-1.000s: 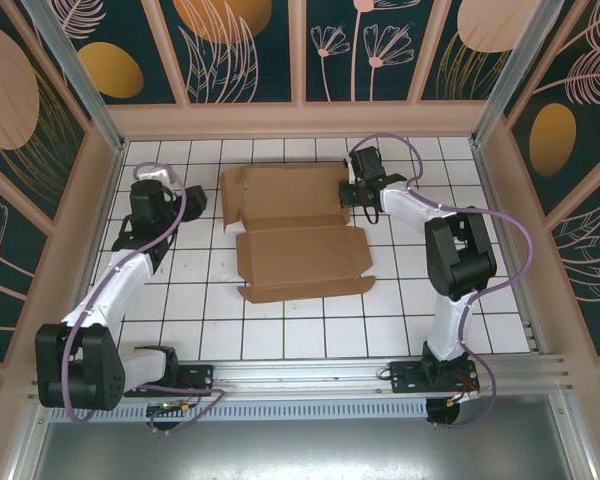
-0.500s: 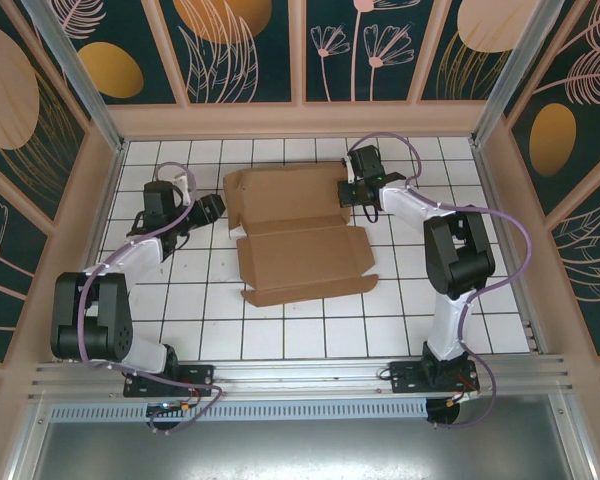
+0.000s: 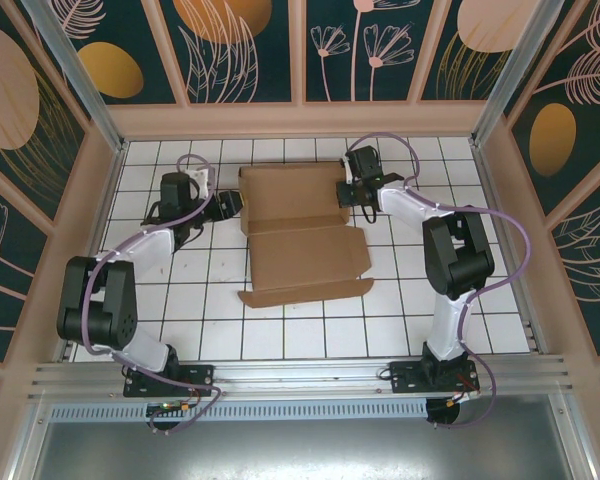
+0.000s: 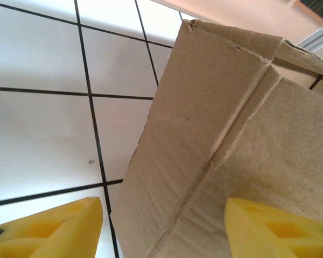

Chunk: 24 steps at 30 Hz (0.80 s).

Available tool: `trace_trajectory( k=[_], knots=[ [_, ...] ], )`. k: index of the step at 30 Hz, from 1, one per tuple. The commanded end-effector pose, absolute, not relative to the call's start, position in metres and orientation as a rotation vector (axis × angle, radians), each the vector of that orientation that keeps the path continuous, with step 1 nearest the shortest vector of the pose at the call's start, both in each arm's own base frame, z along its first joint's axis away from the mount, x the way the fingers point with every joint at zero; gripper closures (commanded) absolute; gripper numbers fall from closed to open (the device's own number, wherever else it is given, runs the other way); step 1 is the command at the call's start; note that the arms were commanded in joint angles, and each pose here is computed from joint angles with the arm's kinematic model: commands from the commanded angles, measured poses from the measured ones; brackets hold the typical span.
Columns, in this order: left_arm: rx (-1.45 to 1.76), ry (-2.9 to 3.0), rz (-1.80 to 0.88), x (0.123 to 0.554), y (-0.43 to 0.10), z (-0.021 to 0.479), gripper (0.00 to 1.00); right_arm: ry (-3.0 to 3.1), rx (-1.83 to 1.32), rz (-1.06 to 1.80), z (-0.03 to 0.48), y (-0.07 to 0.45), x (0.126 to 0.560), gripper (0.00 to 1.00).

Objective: Fold the paper box

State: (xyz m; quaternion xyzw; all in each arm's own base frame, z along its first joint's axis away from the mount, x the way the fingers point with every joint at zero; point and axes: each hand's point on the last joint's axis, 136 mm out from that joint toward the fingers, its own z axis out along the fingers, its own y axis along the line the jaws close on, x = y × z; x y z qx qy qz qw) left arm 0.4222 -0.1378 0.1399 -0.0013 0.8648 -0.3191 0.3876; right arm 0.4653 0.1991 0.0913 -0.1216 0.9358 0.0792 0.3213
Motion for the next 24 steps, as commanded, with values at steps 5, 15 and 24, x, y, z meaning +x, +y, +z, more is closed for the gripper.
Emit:
trace_trajectory(
  k=[5,15,24],
  knots=[
    [0.094,2.178,-0.756,0.448,-0.148,0.153,0.34,2.608,-0.441,0.181,0.043,0.203,0.422,1.0],
    [0.123,2.209,-0.81,0.469,-0.159,0.144,0.32,2.747,-0.379,0.256,0.038,0.202,0.432,1.0],
    [0.123,2.245,-0.84,0.473,-0.164,0.132,0.36,2.804,-0.336,0.27,0.045,0.199,0.438,0.99]
  ],
)
